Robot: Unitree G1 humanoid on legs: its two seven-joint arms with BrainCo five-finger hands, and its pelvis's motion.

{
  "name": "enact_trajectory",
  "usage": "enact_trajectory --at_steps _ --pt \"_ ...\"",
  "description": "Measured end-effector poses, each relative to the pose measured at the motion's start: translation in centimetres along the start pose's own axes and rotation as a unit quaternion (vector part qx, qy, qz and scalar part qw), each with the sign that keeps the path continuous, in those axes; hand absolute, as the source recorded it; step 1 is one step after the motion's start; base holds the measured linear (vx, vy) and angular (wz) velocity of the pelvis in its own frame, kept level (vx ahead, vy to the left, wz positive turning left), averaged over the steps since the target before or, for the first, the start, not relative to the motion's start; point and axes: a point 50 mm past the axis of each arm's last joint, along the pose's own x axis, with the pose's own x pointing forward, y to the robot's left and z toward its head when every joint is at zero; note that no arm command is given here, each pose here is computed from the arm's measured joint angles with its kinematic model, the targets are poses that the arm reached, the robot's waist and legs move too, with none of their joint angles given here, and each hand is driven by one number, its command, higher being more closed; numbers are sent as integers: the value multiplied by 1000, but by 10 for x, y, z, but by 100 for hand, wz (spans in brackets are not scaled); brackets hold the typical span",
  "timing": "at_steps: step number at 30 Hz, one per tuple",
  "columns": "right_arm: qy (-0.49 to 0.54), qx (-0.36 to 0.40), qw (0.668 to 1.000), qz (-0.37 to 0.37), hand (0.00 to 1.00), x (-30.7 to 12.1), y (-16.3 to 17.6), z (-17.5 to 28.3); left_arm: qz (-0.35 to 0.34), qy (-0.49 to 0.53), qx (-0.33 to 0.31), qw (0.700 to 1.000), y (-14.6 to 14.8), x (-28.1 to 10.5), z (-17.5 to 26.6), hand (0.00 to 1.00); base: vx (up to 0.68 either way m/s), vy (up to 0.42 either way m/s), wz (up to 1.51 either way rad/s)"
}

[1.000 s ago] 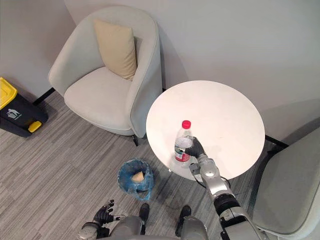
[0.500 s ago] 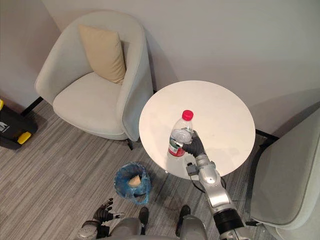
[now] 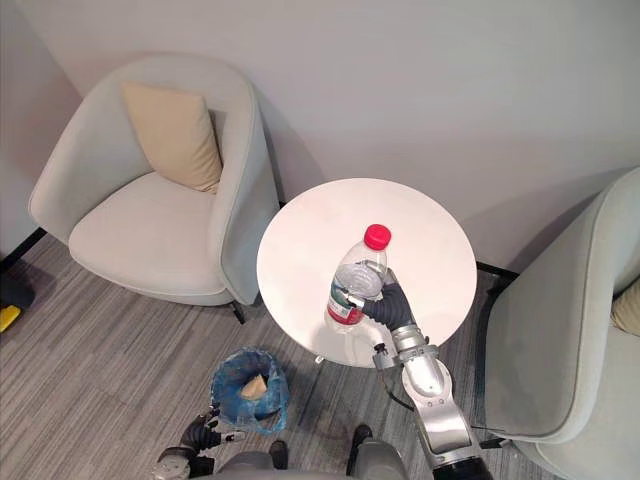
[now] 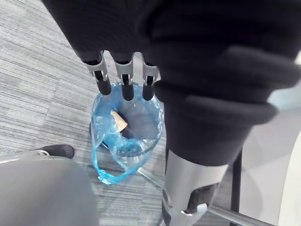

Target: Gather rubbish on tea table into small bin, then transfer packed bag to large trash can.

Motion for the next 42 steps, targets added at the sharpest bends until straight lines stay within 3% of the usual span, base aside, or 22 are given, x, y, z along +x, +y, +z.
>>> enact_trajectory --at_steps 7,16,26,42 --pt "13 -12 1000 -5 100 -8 -4 -4 -13 -14 18 1000 -5 4 10 0 -54 -21 63" --pt "-11 -28 1000 -6 100 -1 -10 6 -11 -21 -14 1000 -10 6 17 0 -66 -82 89" --pt "-8 -28 994 -107 100 -2 -40 5 -5 0 -21 1000 -14 2 3 0 -151 50 75" --pt "46 -17 995 -90 100 -11 -31 -18 0 1 5 1000 -4 0 0 0 -20 22 3"
